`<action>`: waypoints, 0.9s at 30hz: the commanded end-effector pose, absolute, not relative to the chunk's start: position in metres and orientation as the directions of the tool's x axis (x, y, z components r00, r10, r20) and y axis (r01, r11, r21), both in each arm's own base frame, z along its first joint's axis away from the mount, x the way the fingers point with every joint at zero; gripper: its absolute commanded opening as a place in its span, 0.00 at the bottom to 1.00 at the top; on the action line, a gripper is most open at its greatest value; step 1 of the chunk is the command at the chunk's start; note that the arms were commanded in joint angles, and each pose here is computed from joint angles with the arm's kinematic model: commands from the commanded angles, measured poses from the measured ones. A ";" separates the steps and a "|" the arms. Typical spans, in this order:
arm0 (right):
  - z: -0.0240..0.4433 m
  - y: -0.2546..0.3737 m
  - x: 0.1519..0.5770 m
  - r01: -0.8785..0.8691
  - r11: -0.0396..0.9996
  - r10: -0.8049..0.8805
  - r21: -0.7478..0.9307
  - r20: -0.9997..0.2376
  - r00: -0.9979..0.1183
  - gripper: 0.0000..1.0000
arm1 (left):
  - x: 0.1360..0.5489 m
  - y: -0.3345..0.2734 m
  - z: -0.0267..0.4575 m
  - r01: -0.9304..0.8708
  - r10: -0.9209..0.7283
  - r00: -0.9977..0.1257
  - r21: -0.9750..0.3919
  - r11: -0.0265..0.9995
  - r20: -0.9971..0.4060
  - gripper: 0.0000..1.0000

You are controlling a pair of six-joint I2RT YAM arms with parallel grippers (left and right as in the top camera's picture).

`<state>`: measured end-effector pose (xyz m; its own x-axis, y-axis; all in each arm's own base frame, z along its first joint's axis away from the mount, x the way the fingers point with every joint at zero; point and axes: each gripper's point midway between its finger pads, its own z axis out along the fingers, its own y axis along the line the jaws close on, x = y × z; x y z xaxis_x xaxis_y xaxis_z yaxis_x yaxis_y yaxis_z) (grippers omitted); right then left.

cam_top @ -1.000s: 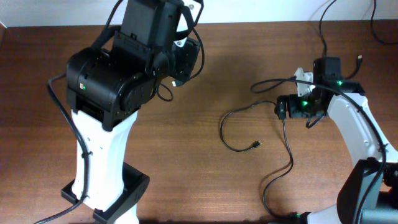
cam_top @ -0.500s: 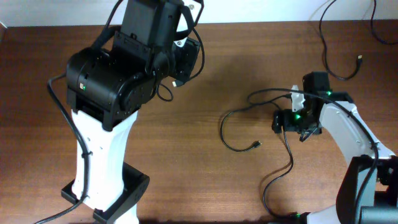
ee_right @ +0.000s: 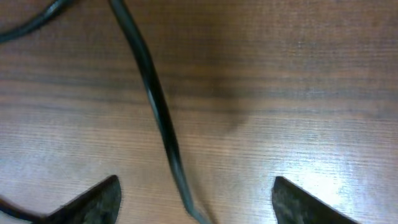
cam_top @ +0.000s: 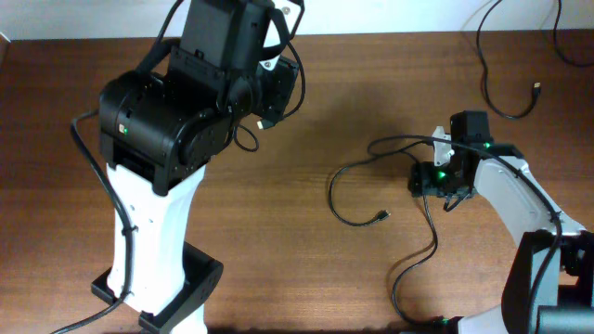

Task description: Untangle cables

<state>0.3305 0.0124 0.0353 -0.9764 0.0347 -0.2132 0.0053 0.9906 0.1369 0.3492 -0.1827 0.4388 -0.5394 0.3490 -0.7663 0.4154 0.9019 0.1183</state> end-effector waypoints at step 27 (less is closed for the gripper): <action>0.447 -0.073 0.301 0.428 0.902 0.159 0.055 -0.965 -0.210 0.04 | 0.348 -0.184 0.440 0.436 0.378 -0.522 0.142 0.889 -0.765 0.00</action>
